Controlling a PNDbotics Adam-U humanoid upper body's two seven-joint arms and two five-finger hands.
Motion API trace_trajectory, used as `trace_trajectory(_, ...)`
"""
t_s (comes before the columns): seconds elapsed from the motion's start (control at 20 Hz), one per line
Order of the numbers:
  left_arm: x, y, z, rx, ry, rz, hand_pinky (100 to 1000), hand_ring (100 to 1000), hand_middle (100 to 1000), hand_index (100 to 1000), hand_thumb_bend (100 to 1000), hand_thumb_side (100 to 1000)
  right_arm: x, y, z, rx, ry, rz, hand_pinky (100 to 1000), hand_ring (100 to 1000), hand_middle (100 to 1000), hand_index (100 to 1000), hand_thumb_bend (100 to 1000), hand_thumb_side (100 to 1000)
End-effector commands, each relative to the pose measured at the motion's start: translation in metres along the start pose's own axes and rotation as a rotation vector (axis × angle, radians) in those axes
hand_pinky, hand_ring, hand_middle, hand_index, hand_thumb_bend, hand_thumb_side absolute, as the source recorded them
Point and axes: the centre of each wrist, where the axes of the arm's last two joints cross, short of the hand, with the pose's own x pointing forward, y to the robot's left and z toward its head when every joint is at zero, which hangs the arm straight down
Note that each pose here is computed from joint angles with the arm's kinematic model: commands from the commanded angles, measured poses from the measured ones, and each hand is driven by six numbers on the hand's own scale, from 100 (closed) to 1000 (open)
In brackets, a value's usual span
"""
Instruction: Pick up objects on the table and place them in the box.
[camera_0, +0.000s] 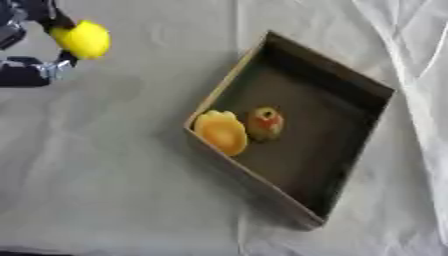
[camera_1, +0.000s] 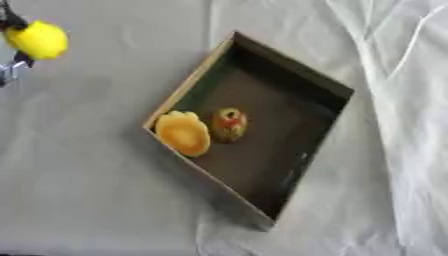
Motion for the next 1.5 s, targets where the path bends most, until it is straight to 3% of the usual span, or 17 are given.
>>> trace_trajectory(0.05,0.022,0.013,-0.034,0.02,-0.142,0.004,540,475,410,517,214,100,0.006,-0.007,-0.012,0.011,-0.036,0.005,872,747,667,842,100,529)
trace_trajectory(0.3,0.056,0.0,-0.089,0.014,-0.301,0.074,535,468,411,516,154,100,0.007,-0.01,-0.016,-0.004,-0.05,-0.001,871,748,669,841,100,528)
trace_trajectory(0.5,0.081,-0.011,-0.115,0.025,-0.357,0.135,539,465,411,516,100,100,0.007,-0.011,-0.018,-0.016,-0.055,-0.002,870,748,668,839,100,527)
trace_trajectory(0.9,0.111,-0.048,-0.136,-0.066,-0.416,0.228,546,466,417,524,100,100,0.007,-0.012,-0.023,-0.028,-0.066,-0.006,869,747,665,837,100,531)
trace_trajectory(1.2,0.121,-0.078,-0.142,-0.156,-0.403,0.267,579,494,453,563,100,123,0.007,-0.01,-0.025,-0.031,-0.074,-0.014,869,748,666,837,100,529)
trace_trajectory(1.35,0.12,-0.086,-0.14,-0.181,-0.38,0.254,656,574,535,665,100,100,0.007,-0.01,-0.024,-0.033,-0.069,-0.015,869,747,666,837,100,528)
trace_trajectory(1.4,0.12,-0.088,-0.14,-0.197,-0.373,0.244,782,722,690,831,159,100,0.007,-0.01,-0.024,-0.036,-0.066,-0.015,869,747,666,837,100,527)
trace_trajectory(1.5,0.119,-0.091,-0.138,-0.232,-0.365,0.221,872,821,787,896,240,100,0.007,-0.01,-0.023,-0.038,-0.062,-0.016,869,748,666,837,100,527)
